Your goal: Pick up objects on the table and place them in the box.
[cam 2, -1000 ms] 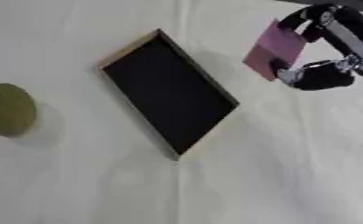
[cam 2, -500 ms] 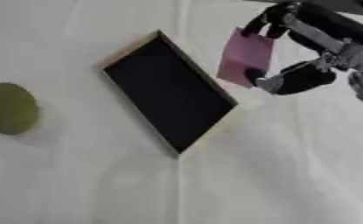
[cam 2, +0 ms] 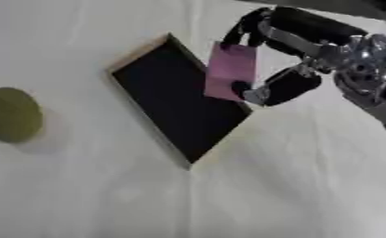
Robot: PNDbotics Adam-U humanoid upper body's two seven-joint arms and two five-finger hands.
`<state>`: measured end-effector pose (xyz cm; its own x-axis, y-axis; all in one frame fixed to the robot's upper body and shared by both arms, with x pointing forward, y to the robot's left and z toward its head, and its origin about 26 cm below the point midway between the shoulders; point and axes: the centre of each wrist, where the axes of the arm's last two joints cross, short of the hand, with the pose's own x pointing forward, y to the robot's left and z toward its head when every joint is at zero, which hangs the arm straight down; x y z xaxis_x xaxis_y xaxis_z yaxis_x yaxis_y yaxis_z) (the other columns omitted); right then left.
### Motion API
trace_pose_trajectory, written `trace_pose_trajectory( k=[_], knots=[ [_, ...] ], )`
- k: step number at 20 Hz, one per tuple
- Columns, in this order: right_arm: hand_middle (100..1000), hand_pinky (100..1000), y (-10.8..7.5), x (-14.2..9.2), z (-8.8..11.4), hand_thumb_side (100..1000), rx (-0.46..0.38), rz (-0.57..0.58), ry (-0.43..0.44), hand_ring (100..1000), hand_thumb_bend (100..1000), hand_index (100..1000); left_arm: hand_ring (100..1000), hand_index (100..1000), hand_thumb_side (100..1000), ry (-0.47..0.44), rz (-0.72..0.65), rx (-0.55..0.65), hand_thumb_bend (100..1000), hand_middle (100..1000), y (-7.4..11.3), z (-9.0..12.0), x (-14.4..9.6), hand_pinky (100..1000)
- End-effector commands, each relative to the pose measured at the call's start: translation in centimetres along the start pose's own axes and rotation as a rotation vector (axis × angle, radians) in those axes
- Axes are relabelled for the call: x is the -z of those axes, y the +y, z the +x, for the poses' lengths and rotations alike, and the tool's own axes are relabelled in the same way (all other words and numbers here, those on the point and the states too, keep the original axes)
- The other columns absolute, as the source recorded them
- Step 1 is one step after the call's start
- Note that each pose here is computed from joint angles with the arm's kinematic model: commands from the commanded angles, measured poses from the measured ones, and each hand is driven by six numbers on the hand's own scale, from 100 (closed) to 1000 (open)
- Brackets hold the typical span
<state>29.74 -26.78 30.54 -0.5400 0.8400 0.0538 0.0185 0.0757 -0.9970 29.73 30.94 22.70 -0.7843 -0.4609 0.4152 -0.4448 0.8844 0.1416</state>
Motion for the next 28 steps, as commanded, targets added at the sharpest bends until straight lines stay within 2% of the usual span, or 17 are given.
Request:
trace_pose_trajectory(
  k=[1,5,6,7,8,10,12,16,24,27,28],
  knots=[
    [496,733,-0.58,0.07,0.67,155,-0.031,0.004,-0.015,472,130,753,803,846,708,-0.029,-0.009,-0.004,100,773,0.17,0.58,0.6,871],
    [507,742,-0.44,0.55,1.25,227,-0.023,0.025,-0.041,482,100,758,804,845,710,-0.029,-0.012,-0.009,100,773,0.07,0.61,0.61,871],
    [542,757,-0.4,0.64,1.36,292,-0.022,0.031,-0.049,514,100,770,804,845,710,-0.029,-0.012,-0.01,100,772,0.06,0.61,0.61,871],
    [578,776,-0.38,0.7,1.44,338,-0.022,0.037,-0.056,559,100,781,804,845,710,-0.028,-0.012,-0.011,100,773,0.06,0.61,0.61,872],
    [631,800,-0.35,0.74,1.49,419,-0.024,0.042,-0.063,688,100,808,804,846,711,-0.028,-0.012,-0.011,100,773,0.06,0.61,0.61,872],
    [714,837,-0.34,0.76,1.51,512,-0.027,0.053,-0.072,803,100,838,804,845,712,-0.026,-0.011,-0.011,100,773,0.06,0.6,0.6,872],
    [748,857,-0.4,0.7,1.42,538,-0.034,0.052,-0.076,840,100,848,804,845,713,-0.024,-0.01,-0.011,100,773,0.07,0.59,0.58,872],
    [780,878,-0.48,0.59,1.28,556,-0.055,0.034,-0.09,879,105,866,805,846,713,-0.022,-0.012,-0.011,100,773,0.06,0.58,0.54,873],
    [782,877,-0.73,0.5,1.17,531,-0.061,0.012,-0.108,875,110,866,806,846,711,-0.022,-0.014,-0.011,100,774,0.03,0.59,0.55,873],
    [794,883,-0.8,0.45,1.11,539,-0.059,0.012,-0.106,886,162,877,806,846,712,-0.02,-0.017,-0.012,100,774,0.0,0.59,0.51,874],
    [796,884,-0.82,0.42,1.08,491,-0.063,0.011,-0.104,884,201,876,806,846,712,-0.019,-0.017,-0.012,100,774,0.0,0.59,0.51,874]
  ],
)
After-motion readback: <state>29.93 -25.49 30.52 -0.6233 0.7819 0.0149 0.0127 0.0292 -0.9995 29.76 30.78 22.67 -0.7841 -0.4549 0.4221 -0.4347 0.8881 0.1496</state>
